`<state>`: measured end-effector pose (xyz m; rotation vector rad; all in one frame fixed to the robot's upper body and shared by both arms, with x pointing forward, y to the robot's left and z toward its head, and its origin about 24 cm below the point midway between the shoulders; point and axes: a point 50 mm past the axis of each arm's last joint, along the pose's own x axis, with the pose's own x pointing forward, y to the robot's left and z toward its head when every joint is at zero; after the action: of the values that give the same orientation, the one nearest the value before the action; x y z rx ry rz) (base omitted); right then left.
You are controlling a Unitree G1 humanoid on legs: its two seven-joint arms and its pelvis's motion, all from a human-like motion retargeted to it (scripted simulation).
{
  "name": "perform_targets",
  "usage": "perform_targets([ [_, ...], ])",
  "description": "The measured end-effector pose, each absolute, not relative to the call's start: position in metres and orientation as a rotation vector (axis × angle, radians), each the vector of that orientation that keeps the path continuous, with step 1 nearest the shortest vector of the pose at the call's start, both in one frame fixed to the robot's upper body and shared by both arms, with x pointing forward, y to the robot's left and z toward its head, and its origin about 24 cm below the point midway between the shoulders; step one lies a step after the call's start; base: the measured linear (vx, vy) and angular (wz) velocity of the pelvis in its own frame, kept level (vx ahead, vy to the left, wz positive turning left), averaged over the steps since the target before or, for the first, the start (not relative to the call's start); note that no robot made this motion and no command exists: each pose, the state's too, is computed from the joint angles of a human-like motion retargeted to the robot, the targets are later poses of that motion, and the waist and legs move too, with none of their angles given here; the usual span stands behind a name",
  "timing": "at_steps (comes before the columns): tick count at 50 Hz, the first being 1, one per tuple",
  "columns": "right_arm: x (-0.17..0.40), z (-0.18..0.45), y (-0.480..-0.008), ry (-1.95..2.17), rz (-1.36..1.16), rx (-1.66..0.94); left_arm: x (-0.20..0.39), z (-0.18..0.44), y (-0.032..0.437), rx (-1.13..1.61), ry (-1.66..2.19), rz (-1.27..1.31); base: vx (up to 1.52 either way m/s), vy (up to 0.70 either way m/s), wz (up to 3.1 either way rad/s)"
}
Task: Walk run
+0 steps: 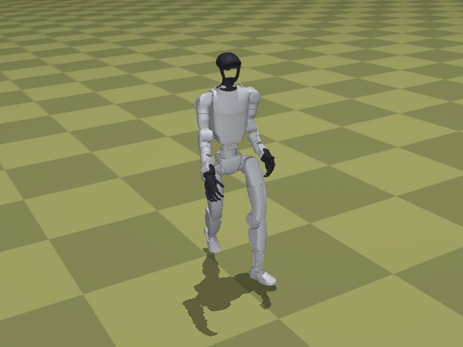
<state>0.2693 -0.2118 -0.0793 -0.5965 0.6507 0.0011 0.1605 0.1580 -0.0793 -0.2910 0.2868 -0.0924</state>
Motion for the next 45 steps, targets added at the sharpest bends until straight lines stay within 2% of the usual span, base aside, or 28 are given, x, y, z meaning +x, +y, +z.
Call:
perform_targets([
  [3, 0.196, -0.133, -0.203, 0.982, 0.133, -0.562, 0.174, -0.074, 0.167, -0.296, 0.258, -0.090, 1.20, -0.40, 0.78],
  [7, 0.056, -0.173, -0.206, 1.483, 0.255, -0.470, 0.192, -0.067, 0.162, -0.288, 0.229, -0.113, 1.10, 0.28, 1.13],
  [10, -0.057, -0.171, -0.199, 1.816, 0.293, -0.334, 0.203, -0.058, 0.156, -0.291, 0.185, -0.142, 1.07, 0.05, 1.79],
  [14, -0.178, -0.138, -0.157, 2.100, 0.325, -0.039, 0.215, -0.040, 0.150, -0.270, 0.097, -0.201, 0.96, -0.15, 1.96],
  [18, -0.245, -0.097, -0.120, 2.258, 0.405, 0.202, 0.223, -0.024, 0.151, -0.249, 0.022, -0.219, 0.96, -0.41, 1.60],
  [22, -0.270, -0.075, -0.116, 2.323, 0.600, 0.329, 0.218, -0.025, 0.159, -0.249, 0.019, -0.171, 0.86, -0.42, 0.31],
  [26, -0.253, -0.089, -0.144, 2.325, 0.639, 0.212, 0.196, -0.044, 0.165, -0.272, 0.103, -0.101, 1.03, -0.54, 0.87],
  [30, -0.191, -0.128, -0.184, 2.169, 0.418, -0.056, 0.171, -0.066, 0.159, -0.308, 0.212, -0.078, 0.98, -0.45, 1.14],
  [34, -0.070, -0.161, -0.234, 1.897, 0.186, -0.166, 0.163, -0.077, 0.146, -0.360, 0.267, -0.059, 0.69, -0.24, 1.23],
  [37, 0.030, -0.162, -0.263, 1.578, 0.042, -0.248, 0.159, -0.082, 0.135, -0.408, 0.299, -0.081, 0.69, -0.09, 0.29],
  [41, 0.147, -0.124, -0.301, 1.140, -0.095, -0.358, 0.163, -0.079, 0.132, -0.388, 0.284, -0.153, 0.55, -0.08, 0.07],
  [45, 0.223, -0.064, -0.336, 0.842, -0.213, -0.443, 0.169, -0.071, 0.134, -0.321, 0.250, -0.208, 0.52, -0.13, 0.71],
])
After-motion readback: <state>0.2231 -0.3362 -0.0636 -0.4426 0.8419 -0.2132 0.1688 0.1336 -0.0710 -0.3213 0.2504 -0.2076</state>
